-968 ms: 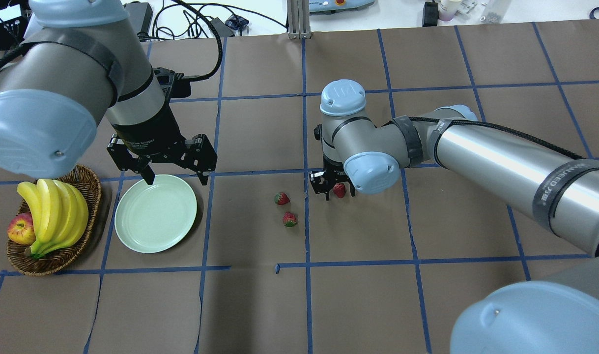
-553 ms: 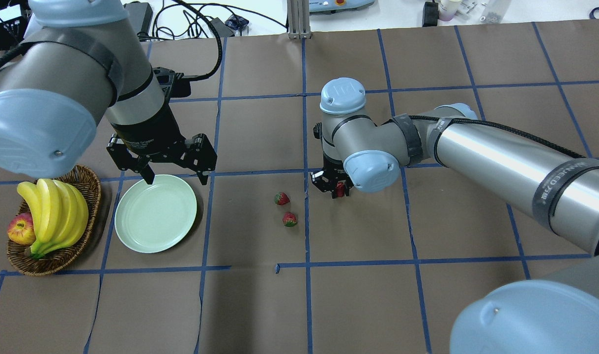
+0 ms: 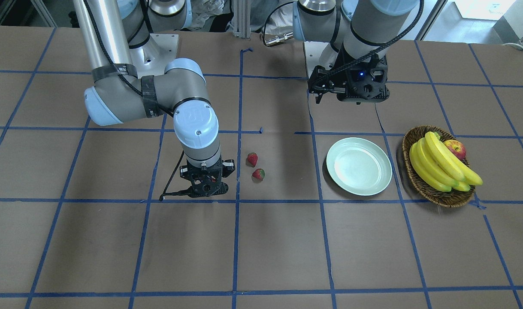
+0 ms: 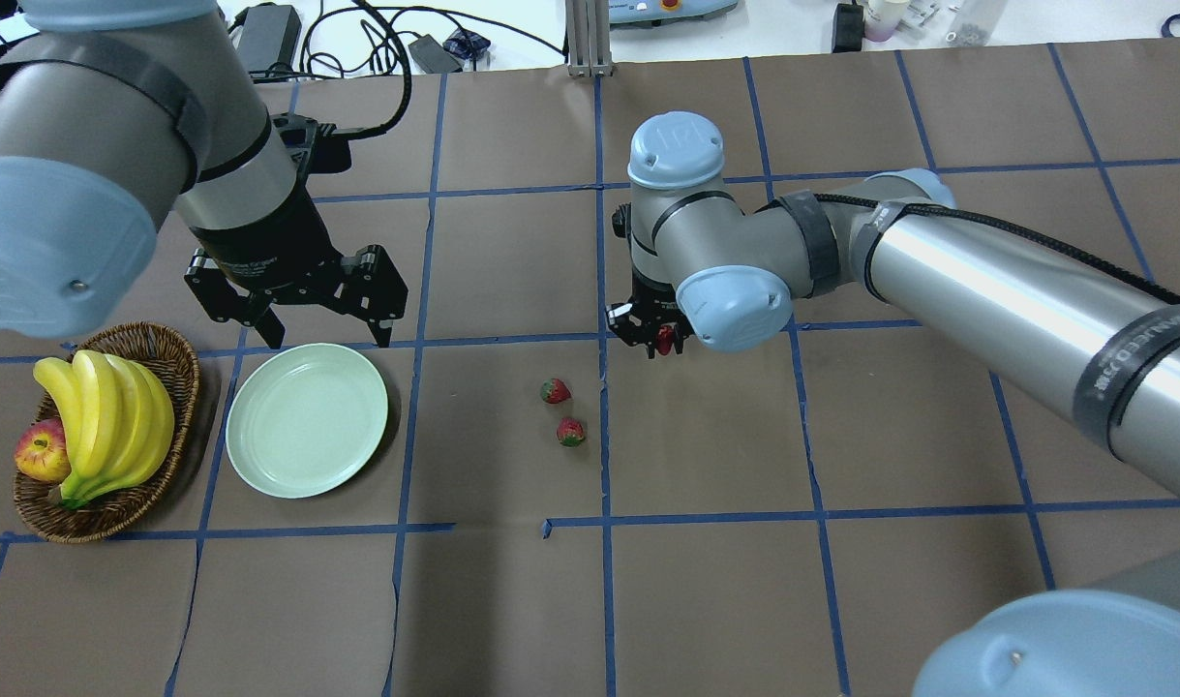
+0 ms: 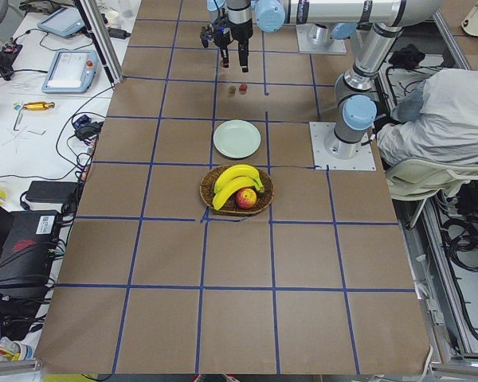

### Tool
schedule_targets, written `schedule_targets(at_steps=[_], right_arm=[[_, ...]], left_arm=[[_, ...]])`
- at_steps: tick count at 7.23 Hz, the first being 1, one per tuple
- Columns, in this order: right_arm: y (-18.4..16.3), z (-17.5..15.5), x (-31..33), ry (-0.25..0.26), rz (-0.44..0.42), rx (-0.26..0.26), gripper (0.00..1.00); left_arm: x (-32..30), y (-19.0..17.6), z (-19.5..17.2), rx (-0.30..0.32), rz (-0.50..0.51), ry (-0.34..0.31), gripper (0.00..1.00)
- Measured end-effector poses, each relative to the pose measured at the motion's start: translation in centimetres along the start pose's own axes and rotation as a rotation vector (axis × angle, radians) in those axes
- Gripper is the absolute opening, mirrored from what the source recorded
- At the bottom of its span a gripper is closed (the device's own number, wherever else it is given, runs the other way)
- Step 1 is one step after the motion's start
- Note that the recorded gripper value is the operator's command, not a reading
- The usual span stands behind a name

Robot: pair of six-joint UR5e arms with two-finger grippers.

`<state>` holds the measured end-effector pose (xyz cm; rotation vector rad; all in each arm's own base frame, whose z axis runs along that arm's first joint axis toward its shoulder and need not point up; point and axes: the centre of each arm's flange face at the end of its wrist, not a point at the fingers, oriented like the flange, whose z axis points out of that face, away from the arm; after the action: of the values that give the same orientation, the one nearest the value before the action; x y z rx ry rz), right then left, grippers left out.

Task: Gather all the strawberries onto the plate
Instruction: 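Carry the last strawberry beside the other two and release it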

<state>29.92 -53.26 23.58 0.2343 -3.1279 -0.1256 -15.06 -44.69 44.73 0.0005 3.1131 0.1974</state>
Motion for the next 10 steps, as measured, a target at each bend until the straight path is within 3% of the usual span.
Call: schedule_targets(at_steps=[2,5,9,10], right_arm=[[-0.2,-4.1,-1.4,-0.011,0.001,0.004,0.00],[2.0,-4.7,-7.3,-0.019,-0.011,-0.004,0.00],[3.7,-0.6,-13.6,-0.073,-0.063,-0.049,0.00],[3.6,0.5,-14.4,-0.101,-0.074,-0.060,0.13]], left_arm=[[-1.3,-0.1,-0.9,0.016,0.003,-0.004,1.00],[-2.6,0.0,-1.4,0.026,0.004,-0.101,1.00],[-2.6,0.0,-1.2,0.020,0.004,-0.108,1.00],[-2.5,0.0,-1.1,0.018,0.005,-0.104,1.00]])
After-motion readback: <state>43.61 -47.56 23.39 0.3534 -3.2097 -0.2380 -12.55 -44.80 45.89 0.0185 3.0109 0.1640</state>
